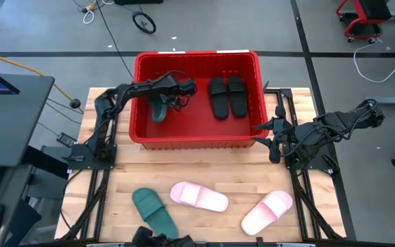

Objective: Pick and place slides into bin
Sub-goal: Put the right green slide into the container

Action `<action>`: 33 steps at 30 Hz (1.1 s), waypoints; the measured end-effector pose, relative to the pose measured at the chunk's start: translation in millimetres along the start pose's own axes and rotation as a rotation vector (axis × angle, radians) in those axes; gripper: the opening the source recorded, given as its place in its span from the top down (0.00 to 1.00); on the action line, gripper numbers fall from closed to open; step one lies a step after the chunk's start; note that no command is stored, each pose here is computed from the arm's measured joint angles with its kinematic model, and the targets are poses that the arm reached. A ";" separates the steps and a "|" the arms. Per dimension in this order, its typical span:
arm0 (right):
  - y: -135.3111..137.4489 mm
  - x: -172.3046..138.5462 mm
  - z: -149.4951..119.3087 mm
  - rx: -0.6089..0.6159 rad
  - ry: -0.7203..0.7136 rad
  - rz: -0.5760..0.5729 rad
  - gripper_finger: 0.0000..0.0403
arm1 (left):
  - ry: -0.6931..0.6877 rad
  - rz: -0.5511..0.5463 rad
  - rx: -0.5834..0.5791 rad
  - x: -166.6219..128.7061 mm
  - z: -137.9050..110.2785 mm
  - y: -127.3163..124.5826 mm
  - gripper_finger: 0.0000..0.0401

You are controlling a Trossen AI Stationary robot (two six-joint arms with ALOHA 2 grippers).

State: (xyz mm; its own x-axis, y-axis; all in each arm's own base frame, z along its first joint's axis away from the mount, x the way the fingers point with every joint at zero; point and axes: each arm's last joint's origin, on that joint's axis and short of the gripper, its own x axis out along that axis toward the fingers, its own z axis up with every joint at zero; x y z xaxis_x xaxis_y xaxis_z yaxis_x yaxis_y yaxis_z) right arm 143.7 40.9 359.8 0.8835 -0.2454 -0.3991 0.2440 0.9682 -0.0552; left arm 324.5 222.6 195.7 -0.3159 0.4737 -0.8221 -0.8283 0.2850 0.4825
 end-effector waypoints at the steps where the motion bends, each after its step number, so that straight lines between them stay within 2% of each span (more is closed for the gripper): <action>1: 0.0 0.0 0.0 0.004 0.000 0.000 0.53 | -0.004 -0.002 -0.006 2.0 2.4 1.9 0.35; 6: 0.0 0.1 0.0 0.024 0.001 0.000 0.54 | -0.014 -0.006 -0.017 2.8 6.2 4.3 0.38; 10: 0.0 0.1 -0.1 0.023 0.001 0.000 0.55 | -0.071 -0.068 -0.044 1.6 13.9 -0.6 0.42; 14: 0.9 0.1 -0.3 0.024 0.008 0.029 0.55 | -0.037 -0.161 -0.081 0.1 13.9 -4.8 0.42; 19: 2.0 0.0 -0.6 0.025 0.018 0.067 0.55 | -0.039 -0.177 -0.071 -4.3 10.5 -10.5 0.42; 22: 2.1 0.0 -0.6 0.026 0.019 0.072 0.55 | 0.014 -0.209 -0.062 -4.1 7.2 -10.3 0.42; 28: 2.8 -0.1 -0.8 0.029 0.026 0.096 0.57 | -0.023 -0.184 -0.077 -5.3 8.4 -11.6 0.43; 33: 3.3 -0.1 -0.9 0.030 0.030 0.113 0.58 | 0.005 -0.160 -0.070 -0.9 8.9 -5.1 0.45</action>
State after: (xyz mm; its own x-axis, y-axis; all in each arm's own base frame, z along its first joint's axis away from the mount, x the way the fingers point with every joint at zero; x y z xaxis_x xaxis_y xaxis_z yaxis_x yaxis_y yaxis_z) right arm 144.0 44.2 358.8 0.8936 -0.1332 -0.4286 0.1562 0.9875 0.0188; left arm 333.1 228.1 196.6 -0.1798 0.4227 -0.8883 -0.8985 0.2971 0.3233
